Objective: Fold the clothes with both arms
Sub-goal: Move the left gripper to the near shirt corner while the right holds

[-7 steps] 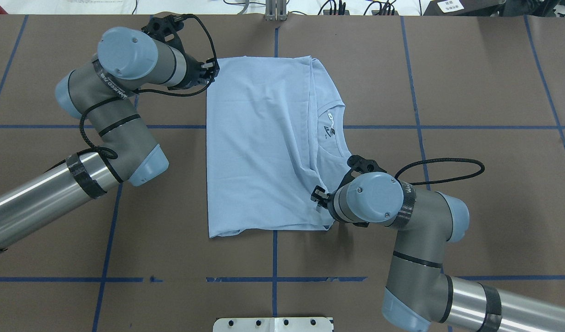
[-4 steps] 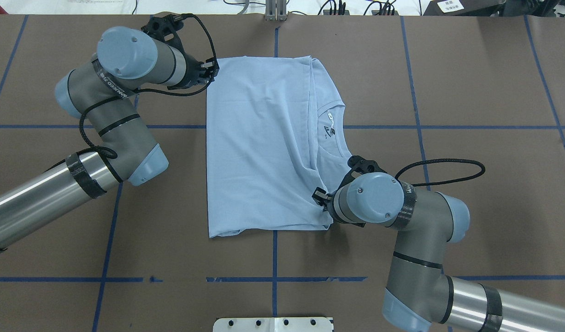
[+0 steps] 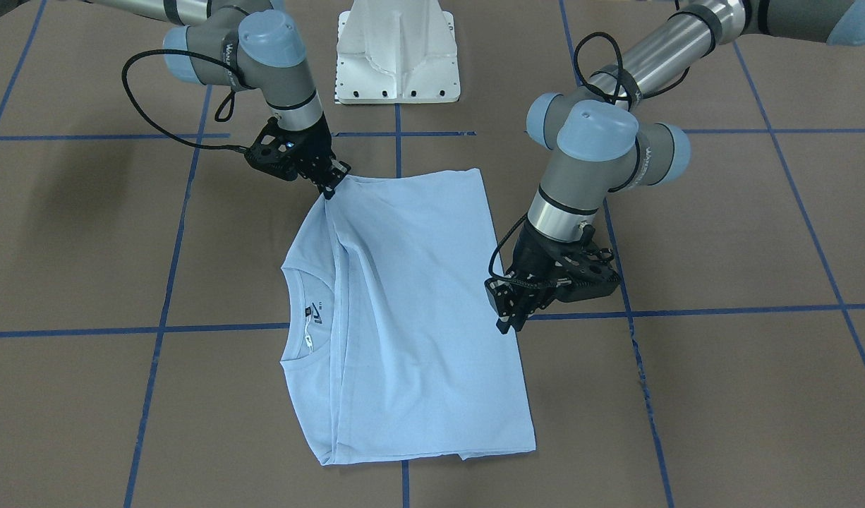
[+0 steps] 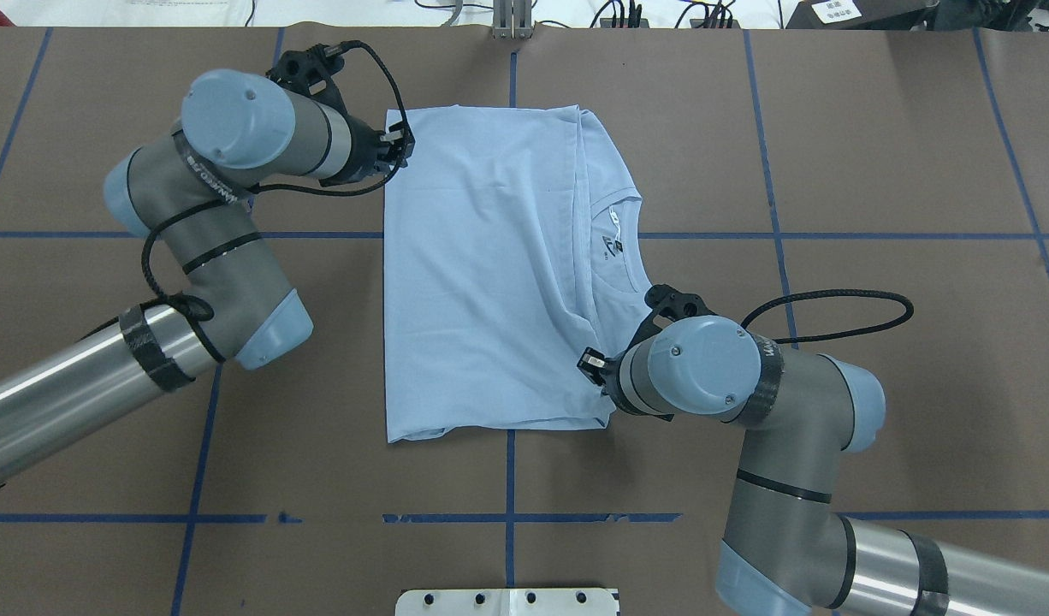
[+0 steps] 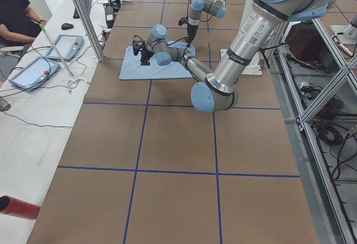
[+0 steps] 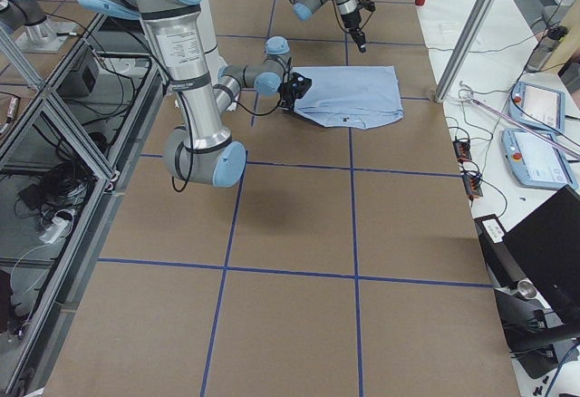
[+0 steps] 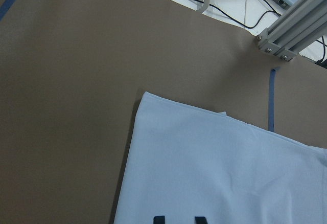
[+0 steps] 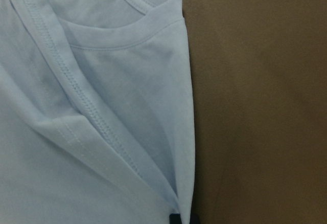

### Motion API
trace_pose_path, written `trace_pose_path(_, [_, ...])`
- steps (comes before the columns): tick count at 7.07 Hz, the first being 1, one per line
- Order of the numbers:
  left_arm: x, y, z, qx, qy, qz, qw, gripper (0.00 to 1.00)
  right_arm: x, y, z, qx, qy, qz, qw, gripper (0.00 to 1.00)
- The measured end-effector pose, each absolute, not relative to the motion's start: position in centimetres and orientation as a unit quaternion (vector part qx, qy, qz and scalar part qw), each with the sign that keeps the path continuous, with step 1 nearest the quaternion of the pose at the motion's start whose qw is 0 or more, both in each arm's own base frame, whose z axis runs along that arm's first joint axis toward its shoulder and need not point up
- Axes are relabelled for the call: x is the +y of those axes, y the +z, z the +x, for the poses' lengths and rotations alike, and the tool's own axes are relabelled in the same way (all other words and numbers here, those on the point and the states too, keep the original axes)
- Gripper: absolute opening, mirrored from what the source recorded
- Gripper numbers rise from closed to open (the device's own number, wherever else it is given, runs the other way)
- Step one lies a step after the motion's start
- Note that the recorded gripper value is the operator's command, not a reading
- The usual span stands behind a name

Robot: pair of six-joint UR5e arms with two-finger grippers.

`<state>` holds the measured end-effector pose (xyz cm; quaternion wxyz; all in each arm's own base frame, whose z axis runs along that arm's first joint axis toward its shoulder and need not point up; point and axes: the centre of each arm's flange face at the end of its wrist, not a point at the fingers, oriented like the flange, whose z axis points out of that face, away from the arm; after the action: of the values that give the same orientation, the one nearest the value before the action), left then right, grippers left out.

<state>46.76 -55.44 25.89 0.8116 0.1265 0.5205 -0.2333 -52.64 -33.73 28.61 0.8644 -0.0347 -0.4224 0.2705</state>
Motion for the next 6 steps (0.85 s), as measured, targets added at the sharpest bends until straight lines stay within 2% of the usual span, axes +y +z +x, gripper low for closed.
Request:
trace_pose_path(3, [-37.6,26.3,50.1,0.544,-0.252,0.024,0.8,0.54,-32.7,27.6,-51.2,-0.415,0.27,-0.036,0.868,0.0])
trace_pose_path(4, [-33.3,27.3,51.4,0.535,-0.255,0.002,0.805,0.58,-32.4,27.6,-51.3,-0.414,0.269,-0.037,0.869,0.0])
trace_pose_path(6, [-28.6,29.2,53.2,0.518,-0.255,-0.019,0.816,0.58,-32.0,27.6,-51.4,-0.414,0.266,-0.037,0.87,0.0])
